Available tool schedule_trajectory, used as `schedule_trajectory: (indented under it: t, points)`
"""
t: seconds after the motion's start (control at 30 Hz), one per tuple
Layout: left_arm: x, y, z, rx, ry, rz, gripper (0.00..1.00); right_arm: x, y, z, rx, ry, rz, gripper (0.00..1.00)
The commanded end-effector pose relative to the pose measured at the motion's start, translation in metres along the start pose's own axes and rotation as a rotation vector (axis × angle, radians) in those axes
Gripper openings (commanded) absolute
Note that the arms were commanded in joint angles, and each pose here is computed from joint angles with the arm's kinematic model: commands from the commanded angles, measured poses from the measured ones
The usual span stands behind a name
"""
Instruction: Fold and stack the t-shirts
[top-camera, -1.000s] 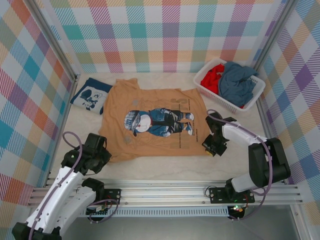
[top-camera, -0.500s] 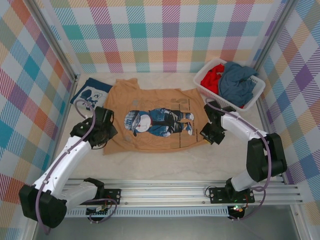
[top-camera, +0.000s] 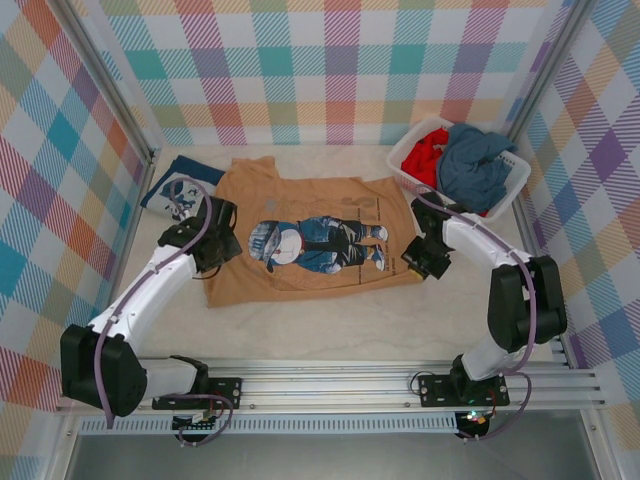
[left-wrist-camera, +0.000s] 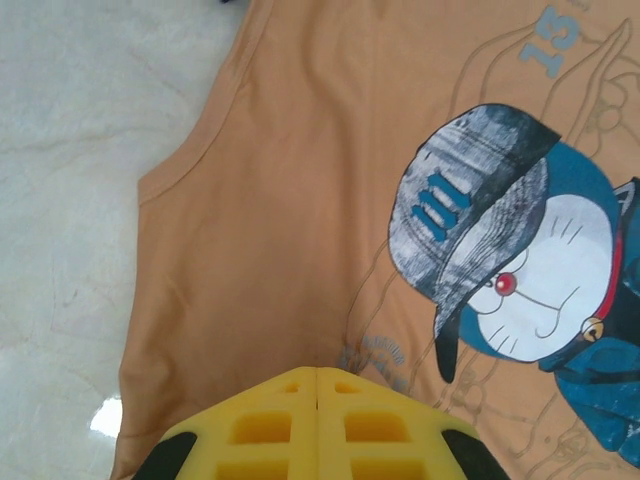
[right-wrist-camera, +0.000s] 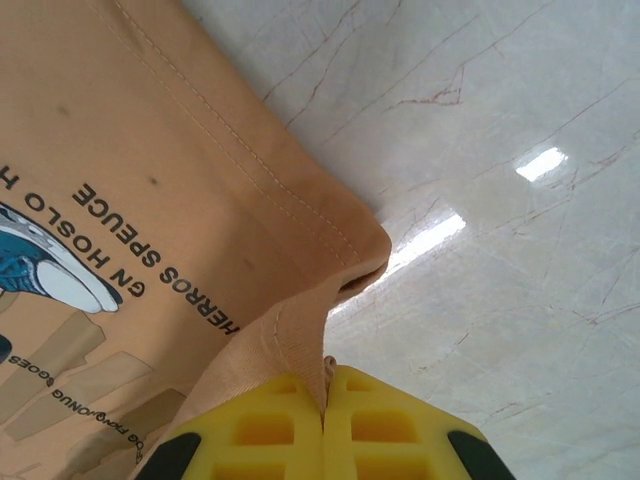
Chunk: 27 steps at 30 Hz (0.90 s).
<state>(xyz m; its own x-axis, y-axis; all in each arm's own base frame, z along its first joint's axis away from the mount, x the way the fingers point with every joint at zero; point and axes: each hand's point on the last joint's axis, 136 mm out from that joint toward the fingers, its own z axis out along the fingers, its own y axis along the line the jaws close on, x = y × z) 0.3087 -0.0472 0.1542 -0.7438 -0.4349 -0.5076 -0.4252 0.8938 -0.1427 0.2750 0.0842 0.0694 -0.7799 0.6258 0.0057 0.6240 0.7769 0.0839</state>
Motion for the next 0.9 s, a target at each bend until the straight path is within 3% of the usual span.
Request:
schedule_trajectory:
  t: [0.0,0.33,0.53,0.87]
  points:
    - [-0.026,-0.015,-0.005,0.044,-0.073,0.029,0.0,-0.005,0.001,-0.001,0.017,0.007,-0.01,0.0]
    - [-0.047,-0.004,-0.008,-0.035,-0.116,0.029,0.0,-0.007,0.008,-0.006,0.003,0.009,-0.012,0.0]
    - [-0.033,-0.002,-0.021,0.029,-0.096,0.041,0.0,-0.001,0.004,-0.004,-0.006,0.02,-0.008,0.0]
    - [-0.06,-0.032,-0.011,0.079,-0.145,0.102,0.0,-0.009,0.01,-0.007,-0.012,0.012,-0.024,0.0]
